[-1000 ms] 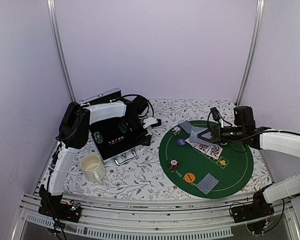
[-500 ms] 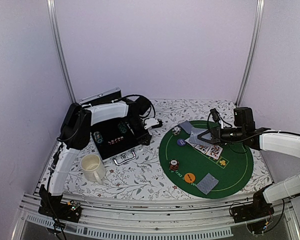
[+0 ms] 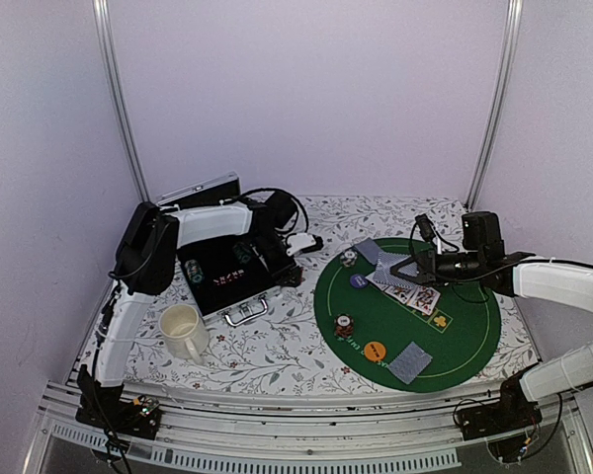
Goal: Distribute texas hold em gaming equipment
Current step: Pick up the all-in button from the center of the board, then place the all-in button in the big blind area, then pass from the right arm to the left
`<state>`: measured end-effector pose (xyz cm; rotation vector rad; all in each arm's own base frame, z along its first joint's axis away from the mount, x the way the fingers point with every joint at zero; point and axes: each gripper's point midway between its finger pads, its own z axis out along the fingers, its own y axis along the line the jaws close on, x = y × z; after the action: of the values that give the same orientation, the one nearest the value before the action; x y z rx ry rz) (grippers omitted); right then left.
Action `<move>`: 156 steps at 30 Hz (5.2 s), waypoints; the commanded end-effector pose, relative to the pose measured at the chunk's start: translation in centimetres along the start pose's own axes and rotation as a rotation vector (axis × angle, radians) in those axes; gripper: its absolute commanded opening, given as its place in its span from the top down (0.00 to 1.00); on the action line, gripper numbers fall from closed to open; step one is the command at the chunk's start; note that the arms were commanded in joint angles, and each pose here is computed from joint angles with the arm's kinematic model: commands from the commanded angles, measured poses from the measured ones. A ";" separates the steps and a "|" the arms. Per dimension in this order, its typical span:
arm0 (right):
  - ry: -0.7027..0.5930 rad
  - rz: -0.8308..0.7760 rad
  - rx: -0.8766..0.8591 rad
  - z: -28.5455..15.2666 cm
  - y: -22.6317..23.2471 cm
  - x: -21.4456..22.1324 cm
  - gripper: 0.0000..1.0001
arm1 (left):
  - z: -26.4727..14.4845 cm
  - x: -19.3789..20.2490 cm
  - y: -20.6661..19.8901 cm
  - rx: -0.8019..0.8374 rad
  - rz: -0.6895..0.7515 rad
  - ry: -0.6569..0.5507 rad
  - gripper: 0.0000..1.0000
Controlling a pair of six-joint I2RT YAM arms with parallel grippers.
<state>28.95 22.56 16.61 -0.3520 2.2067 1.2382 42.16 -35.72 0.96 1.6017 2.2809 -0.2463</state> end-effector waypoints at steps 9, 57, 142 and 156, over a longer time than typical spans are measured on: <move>-0.011 -0.019 -0.014 -0.3 0.5 -0.2 0.97 | 4.4 2.8 -3.4 0.064 0.041 0.119 0.18; -0.026 -0.041 -0.008 -1.0 1.3 -0.8 0.98 | 3.4 5.4 -2.0 0.045 -0.014 0.165 0.42; -0.005 -0.067 -0.139 -0.4 9.7 -0.3 0.98 | -25.0 -8.5 -23.3 -0.265 0.589 -0.620 0.02; 0.161 -0.075 -0.301 6.7 15.6 2.2 0.98 | -21.1 -6.7 -20.9 -0.286 0.553 -0.496 0.02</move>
<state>21.96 34.98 20.84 -0.6330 2.2100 1.4883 19.04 -42.43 23.96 1.7101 1.3004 -0.2071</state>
